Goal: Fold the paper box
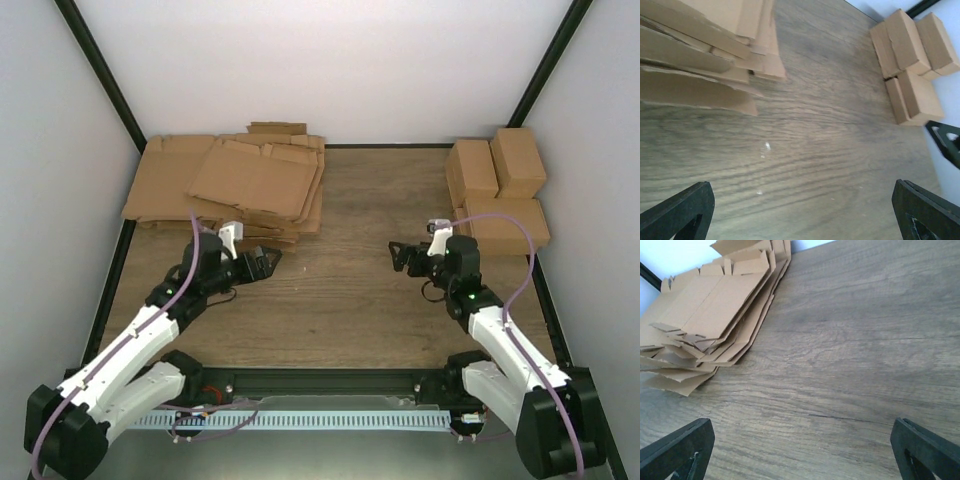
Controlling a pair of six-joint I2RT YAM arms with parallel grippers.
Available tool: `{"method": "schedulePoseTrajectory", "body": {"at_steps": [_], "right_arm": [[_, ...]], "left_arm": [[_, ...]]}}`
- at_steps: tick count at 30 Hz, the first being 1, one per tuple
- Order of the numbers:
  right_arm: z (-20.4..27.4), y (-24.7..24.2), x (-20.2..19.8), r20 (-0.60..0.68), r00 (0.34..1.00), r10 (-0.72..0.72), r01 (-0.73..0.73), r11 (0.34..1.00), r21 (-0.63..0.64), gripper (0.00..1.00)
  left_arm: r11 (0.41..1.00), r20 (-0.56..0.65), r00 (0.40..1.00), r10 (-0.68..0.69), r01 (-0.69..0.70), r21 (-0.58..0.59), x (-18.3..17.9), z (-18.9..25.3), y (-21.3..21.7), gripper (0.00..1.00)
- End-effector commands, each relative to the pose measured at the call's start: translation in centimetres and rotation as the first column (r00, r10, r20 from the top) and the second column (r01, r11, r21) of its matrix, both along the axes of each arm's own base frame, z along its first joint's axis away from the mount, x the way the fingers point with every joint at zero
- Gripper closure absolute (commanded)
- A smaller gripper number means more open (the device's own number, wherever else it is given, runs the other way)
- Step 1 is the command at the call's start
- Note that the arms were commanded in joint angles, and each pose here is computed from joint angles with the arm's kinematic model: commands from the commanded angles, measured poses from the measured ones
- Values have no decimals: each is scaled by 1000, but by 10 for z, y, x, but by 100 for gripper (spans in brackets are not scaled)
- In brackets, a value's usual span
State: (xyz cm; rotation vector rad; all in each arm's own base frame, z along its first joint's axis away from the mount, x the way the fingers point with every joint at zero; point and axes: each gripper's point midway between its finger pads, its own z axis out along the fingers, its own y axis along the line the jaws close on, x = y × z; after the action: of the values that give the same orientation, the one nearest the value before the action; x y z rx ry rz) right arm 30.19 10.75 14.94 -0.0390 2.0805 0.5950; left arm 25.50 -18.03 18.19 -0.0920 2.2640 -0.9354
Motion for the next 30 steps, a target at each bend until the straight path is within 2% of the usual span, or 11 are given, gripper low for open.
{"method": "schedulePoseTrajectory", "body": {"at_steps": [1,5,7,14,21,26,30], "right_arm": [[20,-10,5,139,989,-55,56,998,-6,0],[16,-12,0,145,987,-75,73,997,14,0],[9,-20,-2,134,984,-120,119,993,17,0],[-7,-23,-11,116,983,-140,137,990,38,0],[-24,-27,-12,76,982,-175,171,984,54,0],[-31,-29,-9,52,980,-193,191,981,47,0],[-36,-31,-6,28,978,-208,207,978,41,0]], "left_arm": [[987,237,964,119,-140,74,20,14,27,0],[942,334,915,228,-293,160,24,8,62,0],[931,370,897,243,-323,169,24,9,68,0],[871,426,844,326,-444,213,24,-7,96,0],[848,332,851,407,-487,207,33,-47,125,0],[834,302,836,458,-522,178,38,-60,147,0],[836,218,856,468,-509,205,47,-82,153,0]]}}
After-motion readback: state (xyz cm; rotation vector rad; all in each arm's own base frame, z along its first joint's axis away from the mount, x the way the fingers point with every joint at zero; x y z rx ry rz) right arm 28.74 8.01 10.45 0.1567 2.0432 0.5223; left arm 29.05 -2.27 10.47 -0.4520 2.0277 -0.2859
